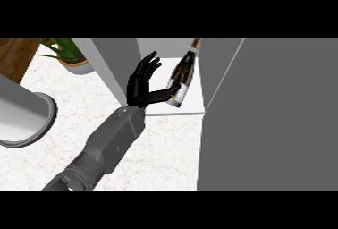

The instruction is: Pick up the wine, place it into the cabinet and close the cabinet

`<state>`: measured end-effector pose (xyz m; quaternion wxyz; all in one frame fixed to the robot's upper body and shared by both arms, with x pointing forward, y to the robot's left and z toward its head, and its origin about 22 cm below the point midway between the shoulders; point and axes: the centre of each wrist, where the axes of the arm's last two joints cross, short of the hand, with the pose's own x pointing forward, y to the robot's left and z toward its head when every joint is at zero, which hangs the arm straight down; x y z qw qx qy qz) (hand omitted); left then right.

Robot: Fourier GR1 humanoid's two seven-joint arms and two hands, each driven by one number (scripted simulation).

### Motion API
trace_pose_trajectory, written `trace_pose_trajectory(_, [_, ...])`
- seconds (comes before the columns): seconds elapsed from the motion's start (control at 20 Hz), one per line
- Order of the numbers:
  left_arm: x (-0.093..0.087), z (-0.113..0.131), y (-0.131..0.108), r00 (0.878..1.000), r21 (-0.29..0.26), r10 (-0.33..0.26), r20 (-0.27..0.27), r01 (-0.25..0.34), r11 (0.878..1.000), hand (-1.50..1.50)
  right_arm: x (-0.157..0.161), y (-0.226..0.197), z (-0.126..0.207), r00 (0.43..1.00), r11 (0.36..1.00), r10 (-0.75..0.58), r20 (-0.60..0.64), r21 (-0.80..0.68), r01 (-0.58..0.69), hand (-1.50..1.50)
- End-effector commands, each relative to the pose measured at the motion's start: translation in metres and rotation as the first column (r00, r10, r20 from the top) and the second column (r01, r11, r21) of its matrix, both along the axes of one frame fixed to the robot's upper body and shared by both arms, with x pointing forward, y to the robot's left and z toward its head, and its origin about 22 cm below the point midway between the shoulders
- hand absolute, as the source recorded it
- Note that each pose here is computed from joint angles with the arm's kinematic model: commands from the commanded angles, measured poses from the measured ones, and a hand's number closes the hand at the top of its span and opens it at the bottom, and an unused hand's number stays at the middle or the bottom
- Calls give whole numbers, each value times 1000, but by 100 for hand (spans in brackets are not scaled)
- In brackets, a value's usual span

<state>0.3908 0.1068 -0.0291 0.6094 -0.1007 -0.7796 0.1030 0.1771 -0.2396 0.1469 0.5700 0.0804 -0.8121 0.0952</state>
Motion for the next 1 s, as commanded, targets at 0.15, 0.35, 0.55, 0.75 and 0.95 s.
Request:
trace_pose_trajectory(0.15, [-10, -11, 19, 998, 8, 48, 50, -49, 999, -150, -1, 8, 5, 1000, 1000, -5, -12, -11, 5, -150])
trace_pose_trajectory(0.35, [-18, 3, -5, 997, 24, -21, 77, 19, 1000, -150, -9, 4, 0, 1000, 1000, -17, -16, -9, 17, -150])
trace_pose_trajectory(0.55, [-36, 20, -13, 986, 33, -162, 50, 161, 986, -150, -11, 3, 1, 999, 1000, -22, -35, -6, 22, -150])
trace_pose_trajectory(0.75, [-71, 24, 5, 972, 31, -224, 69, 222, 974, -150, -12, 0, 1, 999, 999, -34, -6, 0, 34, -150])
trace_pose_trajectory(0.95, [-107, 50, 16, 971, 8, -225, 82, 225, 974, -150, 1, 4, 2, 1000, 1000, -24, -13, -2, 24, -150])
